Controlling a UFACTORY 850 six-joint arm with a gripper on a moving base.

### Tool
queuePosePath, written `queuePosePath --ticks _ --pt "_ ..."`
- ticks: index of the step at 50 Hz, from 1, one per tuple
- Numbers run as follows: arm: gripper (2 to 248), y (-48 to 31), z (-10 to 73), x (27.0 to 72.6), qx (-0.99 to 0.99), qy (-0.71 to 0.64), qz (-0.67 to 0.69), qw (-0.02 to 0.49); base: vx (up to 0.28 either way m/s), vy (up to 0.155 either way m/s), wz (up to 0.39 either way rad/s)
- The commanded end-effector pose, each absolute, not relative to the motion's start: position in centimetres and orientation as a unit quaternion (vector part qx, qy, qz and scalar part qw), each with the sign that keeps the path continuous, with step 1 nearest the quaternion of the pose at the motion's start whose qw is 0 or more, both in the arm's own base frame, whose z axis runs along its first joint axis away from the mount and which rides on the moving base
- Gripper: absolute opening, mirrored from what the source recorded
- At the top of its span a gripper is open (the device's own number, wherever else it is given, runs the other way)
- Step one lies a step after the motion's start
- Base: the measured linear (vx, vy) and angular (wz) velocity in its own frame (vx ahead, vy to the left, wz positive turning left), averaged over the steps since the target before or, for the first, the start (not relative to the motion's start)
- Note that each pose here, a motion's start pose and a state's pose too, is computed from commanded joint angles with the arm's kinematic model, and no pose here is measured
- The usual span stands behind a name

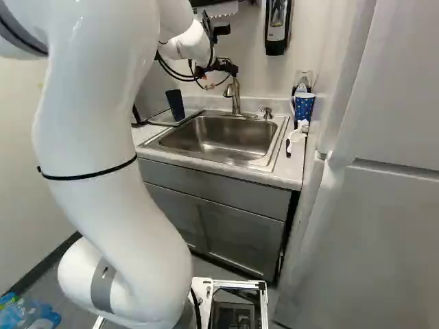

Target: Rinse the cup and place it in the tray

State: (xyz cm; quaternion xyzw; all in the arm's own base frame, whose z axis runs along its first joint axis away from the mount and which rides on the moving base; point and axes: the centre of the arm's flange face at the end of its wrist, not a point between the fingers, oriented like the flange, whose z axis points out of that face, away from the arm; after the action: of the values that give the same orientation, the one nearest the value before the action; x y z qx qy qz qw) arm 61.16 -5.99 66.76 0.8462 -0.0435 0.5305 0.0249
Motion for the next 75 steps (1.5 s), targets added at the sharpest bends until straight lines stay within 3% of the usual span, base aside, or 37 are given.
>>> queuePosePath --ticks 75 --pt "247 -10.4 66.3 48.0 0.864 -0.095 0.492 0.052 0.0 0.0 0.0"
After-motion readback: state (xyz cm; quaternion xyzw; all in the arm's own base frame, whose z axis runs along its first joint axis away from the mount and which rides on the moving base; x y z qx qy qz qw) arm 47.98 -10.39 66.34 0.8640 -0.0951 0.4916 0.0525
